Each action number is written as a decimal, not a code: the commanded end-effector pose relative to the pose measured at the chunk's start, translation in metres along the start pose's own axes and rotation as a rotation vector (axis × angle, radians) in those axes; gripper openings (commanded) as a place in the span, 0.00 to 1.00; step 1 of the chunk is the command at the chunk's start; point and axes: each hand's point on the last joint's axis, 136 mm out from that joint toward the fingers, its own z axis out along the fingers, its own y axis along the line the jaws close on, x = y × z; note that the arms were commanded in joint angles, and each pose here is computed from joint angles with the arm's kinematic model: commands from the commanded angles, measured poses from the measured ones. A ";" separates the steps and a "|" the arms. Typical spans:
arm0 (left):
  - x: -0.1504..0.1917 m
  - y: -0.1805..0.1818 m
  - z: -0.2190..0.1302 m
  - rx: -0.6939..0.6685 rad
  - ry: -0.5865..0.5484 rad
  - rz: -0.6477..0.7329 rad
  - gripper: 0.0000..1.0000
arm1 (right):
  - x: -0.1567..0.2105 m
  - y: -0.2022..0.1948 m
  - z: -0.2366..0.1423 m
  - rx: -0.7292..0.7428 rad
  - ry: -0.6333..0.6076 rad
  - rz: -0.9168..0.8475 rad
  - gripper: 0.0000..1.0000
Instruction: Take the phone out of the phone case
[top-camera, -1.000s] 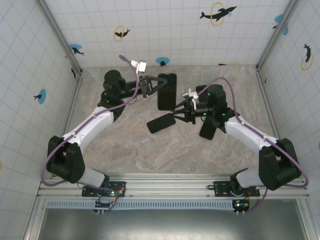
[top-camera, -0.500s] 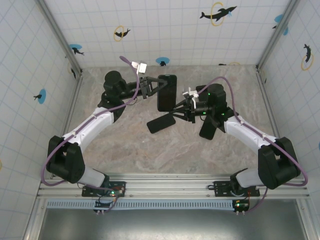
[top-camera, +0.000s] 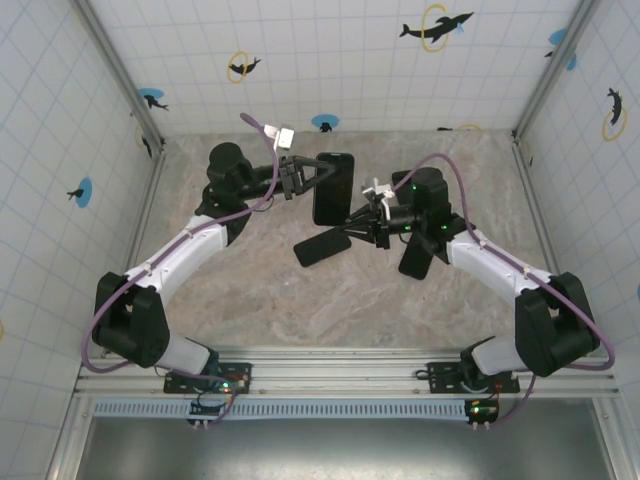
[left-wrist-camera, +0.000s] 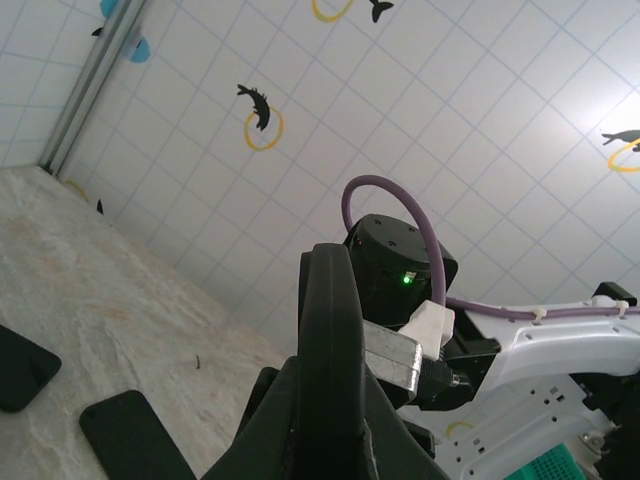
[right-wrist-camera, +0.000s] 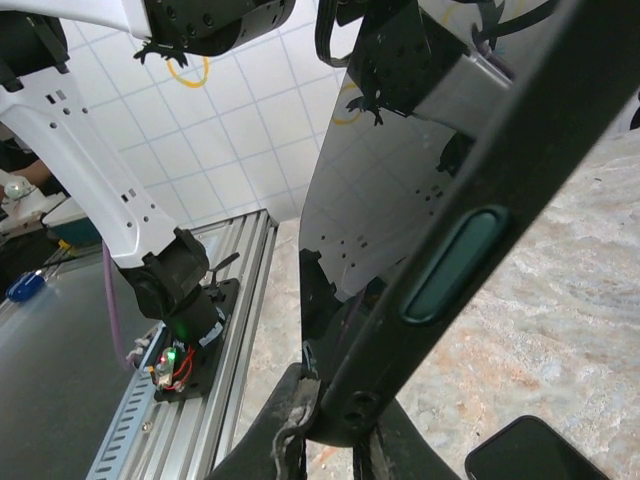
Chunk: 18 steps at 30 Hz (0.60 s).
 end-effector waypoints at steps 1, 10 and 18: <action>-0.012 -0.026 -0.003 0.038 -0.025 -0.015 0.00 | -0.015 -0.011 -0.002 0.085 0.010 -0.128 0.13; -0.003 -0.035 0.002 0.069 0.005 -0.055 0.00 | -0.018 -0.027 -0.004 0.204 0.067 -0.229 0.12; -0.001 -0.043 0.007 0.096 0.012 -0.052 0.00 | -0.030 -0.033 -0.009 0.237 0.024 -0.234 0.12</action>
